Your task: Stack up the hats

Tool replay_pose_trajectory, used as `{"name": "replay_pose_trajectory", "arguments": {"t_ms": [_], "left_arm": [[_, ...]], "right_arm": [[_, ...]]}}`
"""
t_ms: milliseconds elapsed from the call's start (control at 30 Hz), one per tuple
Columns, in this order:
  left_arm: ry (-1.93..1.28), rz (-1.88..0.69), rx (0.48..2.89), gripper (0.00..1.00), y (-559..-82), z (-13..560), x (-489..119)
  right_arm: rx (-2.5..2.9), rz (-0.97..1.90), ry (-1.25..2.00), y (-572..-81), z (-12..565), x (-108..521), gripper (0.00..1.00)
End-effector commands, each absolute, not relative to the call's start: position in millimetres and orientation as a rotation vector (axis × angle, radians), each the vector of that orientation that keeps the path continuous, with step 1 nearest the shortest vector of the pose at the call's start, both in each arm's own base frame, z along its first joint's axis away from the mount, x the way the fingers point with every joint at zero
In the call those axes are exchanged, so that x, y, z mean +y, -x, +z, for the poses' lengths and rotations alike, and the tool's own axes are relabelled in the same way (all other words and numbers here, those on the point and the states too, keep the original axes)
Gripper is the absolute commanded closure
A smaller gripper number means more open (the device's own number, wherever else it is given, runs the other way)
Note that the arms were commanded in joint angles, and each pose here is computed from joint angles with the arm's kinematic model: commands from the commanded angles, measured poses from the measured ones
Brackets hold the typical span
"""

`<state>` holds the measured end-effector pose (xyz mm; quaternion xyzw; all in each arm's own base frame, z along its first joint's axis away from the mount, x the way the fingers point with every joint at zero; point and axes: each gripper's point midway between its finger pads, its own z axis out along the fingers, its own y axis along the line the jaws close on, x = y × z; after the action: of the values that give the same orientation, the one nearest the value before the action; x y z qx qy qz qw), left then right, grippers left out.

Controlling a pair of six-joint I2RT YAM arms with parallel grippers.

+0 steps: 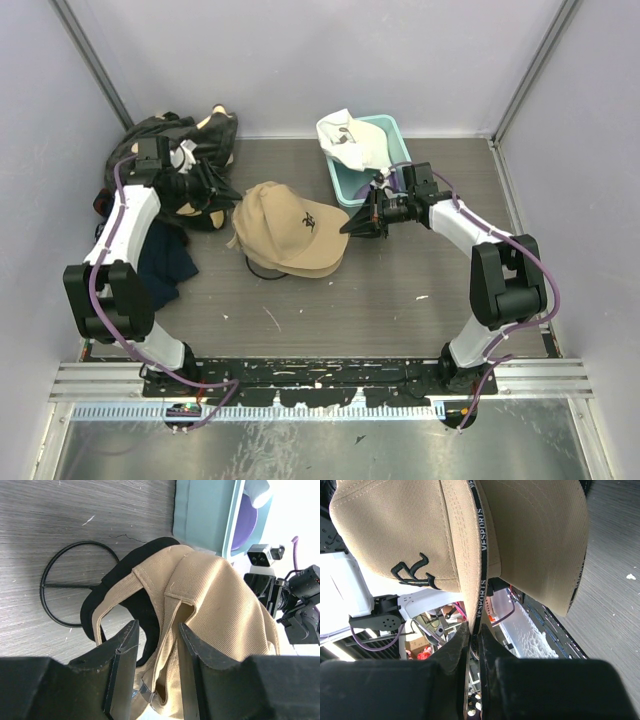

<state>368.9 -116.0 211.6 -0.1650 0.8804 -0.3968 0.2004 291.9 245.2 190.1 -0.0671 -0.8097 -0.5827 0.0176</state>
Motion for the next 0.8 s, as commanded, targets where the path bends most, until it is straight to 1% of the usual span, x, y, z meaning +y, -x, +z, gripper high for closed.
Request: {"name": "replay_pose_trajectory", "arguments": {"t_ms": [0, 133, 267, 367, 433, 600, 633, 767], "left_arm": [[0.412, -1.118, 2.459, 0.57, -370, 219, -122], [0.396, -1.11, 2.468, 0.57, -369, 218, -125], [0.397, -1.102, 2.484, 0.65, -366, 212, -125], [0.393, -1.105, 2.497, 0.67, -364, 207, -128], [0.384, -1.109, 2.505, 0.72, -363, 204, -130], [0.374, -1.095, 2.53, 0.98, -357, 197, -132], [0.374, -1.064, 2.542, 0.99, -355, 194, -129], [0.357, -0.95, 2.602, 1.0, -345, 178, -117]], "right_arm": [[-2.55, -1.799, 0.208, -297, 193, 246, 0.99], [-2.548, -1.793, 0.212, -296, 191, 246, 0.99], [-2.551, -1.787, 0.217, -296, 189, 246, 0.99], [-2.55, -1.787, 0.219, -296, 189, 245, 0.99], [-2.551, -1.786, 0.217, -295, 188, 245, 0.99], [-2.555, -1.779, 0.223, -295, 186, 245, 0.99], [-2.556, -1.778, 0.225, -295, 186, 245, 0.99], [-2.563, -1.771, 0.237, -295, 182, 244, 0.99]]}}
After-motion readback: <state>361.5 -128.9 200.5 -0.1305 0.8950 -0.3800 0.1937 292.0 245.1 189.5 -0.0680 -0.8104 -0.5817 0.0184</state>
